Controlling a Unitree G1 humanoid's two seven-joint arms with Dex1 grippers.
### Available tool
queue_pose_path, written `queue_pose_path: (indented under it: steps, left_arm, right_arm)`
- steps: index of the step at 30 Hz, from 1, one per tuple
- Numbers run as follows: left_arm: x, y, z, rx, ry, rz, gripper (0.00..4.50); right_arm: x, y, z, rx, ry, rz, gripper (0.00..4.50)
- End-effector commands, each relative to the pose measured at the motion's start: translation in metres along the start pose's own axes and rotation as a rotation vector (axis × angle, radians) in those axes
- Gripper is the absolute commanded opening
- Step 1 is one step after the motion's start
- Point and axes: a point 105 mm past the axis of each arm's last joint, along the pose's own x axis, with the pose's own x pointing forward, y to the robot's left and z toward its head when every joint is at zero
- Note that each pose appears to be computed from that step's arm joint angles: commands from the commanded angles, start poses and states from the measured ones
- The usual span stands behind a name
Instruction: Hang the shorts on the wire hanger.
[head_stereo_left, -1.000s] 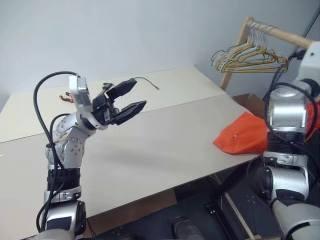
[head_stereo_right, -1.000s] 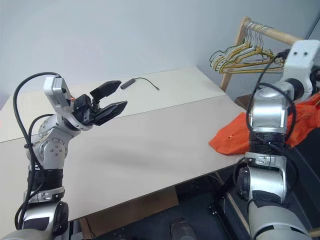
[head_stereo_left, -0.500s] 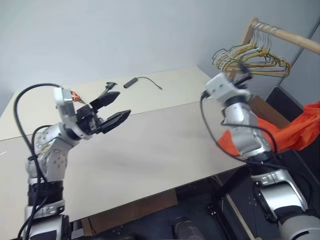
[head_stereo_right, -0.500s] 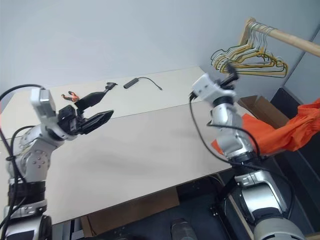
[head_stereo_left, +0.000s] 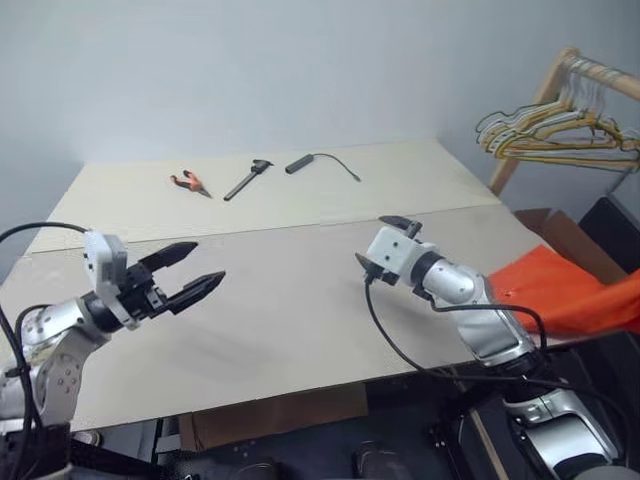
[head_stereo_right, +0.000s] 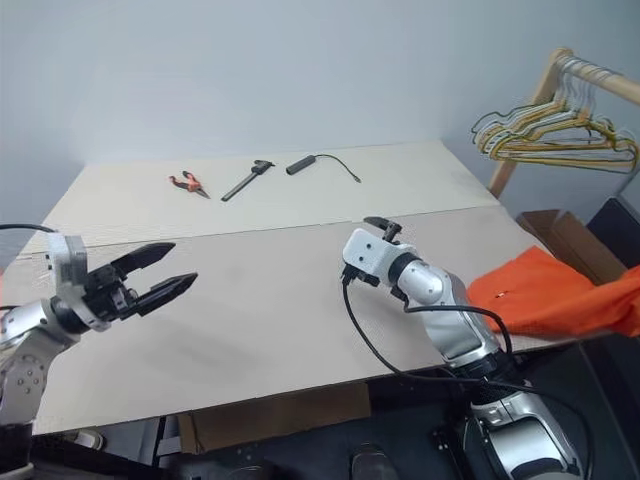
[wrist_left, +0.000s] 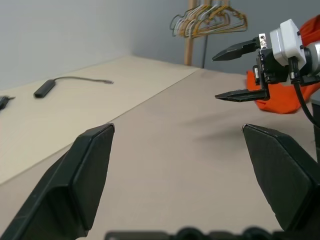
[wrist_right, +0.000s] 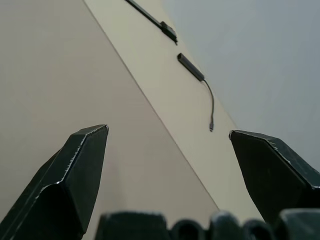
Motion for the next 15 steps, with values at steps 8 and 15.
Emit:
queue_pose_path:
  steps: [8,15]
  left_arm:
    - [-0.002,-0.011,-0.004,0.062,0.063,0.023,4.45]
    - [0.0,-0.012,-0.004,0.065,0.077,0.038,4.45]
  right_arm:
    - [-0.014,0.0,-0.002,-0.048,0.008,0.084,4.48]
    - [-0.016,0.005,-0.007,-0.073,0.012,0.134,4.48]
